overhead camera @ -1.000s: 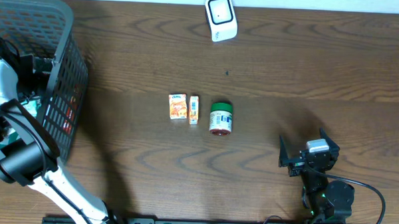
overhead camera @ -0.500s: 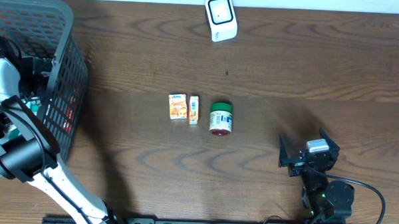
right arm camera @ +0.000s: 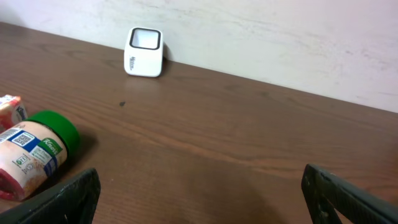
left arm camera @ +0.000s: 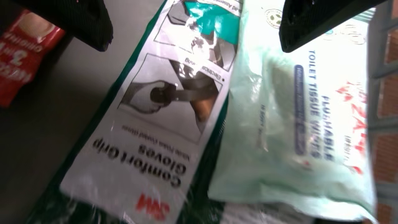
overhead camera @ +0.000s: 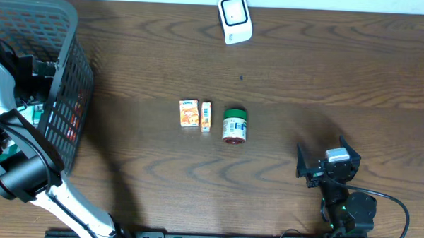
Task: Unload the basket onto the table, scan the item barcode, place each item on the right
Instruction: 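Reach the left gripper into the basket and grasp the green wipes packs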
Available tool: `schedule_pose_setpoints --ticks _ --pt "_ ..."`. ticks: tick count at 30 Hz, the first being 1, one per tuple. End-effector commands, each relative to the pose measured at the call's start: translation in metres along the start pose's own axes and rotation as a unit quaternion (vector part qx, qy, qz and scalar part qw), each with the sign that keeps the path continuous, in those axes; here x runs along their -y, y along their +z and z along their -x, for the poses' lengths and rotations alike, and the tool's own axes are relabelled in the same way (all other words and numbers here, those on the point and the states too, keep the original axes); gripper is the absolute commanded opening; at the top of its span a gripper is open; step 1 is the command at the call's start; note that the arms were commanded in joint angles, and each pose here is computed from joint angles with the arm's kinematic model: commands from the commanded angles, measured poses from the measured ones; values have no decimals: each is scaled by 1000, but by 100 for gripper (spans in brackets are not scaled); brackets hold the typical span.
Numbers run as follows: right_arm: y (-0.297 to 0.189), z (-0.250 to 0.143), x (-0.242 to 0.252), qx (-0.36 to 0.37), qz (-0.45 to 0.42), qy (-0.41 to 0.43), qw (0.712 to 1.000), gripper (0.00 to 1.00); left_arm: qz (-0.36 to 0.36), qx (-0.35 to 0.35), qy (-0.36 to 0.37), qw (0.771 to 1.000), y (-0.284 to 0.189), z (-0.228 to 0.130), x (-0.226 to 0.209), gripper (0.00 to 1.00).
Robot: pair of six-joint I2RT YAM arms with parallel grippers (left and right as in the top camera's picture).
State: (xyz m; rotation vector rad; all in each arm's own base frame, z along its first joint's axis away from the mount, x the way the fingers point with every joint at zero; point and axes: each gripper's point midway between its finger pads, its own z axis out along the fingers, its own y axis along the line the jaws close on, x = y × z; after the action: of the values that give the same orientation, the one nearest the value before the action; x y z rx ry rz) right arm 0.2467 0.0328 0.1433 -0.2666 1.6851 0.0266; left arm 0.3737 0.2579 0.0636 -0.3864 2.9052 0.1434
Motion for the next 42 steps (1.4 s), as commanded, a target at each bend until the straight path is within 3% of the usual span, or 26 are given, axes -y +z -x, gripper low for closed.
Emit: schedule_pose_setpoints --ticks 1,14,26,31,42 --pt "0 0 1 -1 -2 7 1000 99 39 -24 23 999 1 -16 -12 87" --pt "0 -1 1 -1 -2 7 1000 99 31 -56 92 994 3 -26 9 91" --pt "0 -1 1 -1 -2 7 1000 99 86 -77 87 989 25 -41 -8 92" --pt "0 -1 1 -1 -2 7 1000 99 202 -66 26 977 20 -34 -46 92" --pt "0 -1 1 -1 -2 7 1000 99 221 -25 -12 975 19 -19 -59 92"
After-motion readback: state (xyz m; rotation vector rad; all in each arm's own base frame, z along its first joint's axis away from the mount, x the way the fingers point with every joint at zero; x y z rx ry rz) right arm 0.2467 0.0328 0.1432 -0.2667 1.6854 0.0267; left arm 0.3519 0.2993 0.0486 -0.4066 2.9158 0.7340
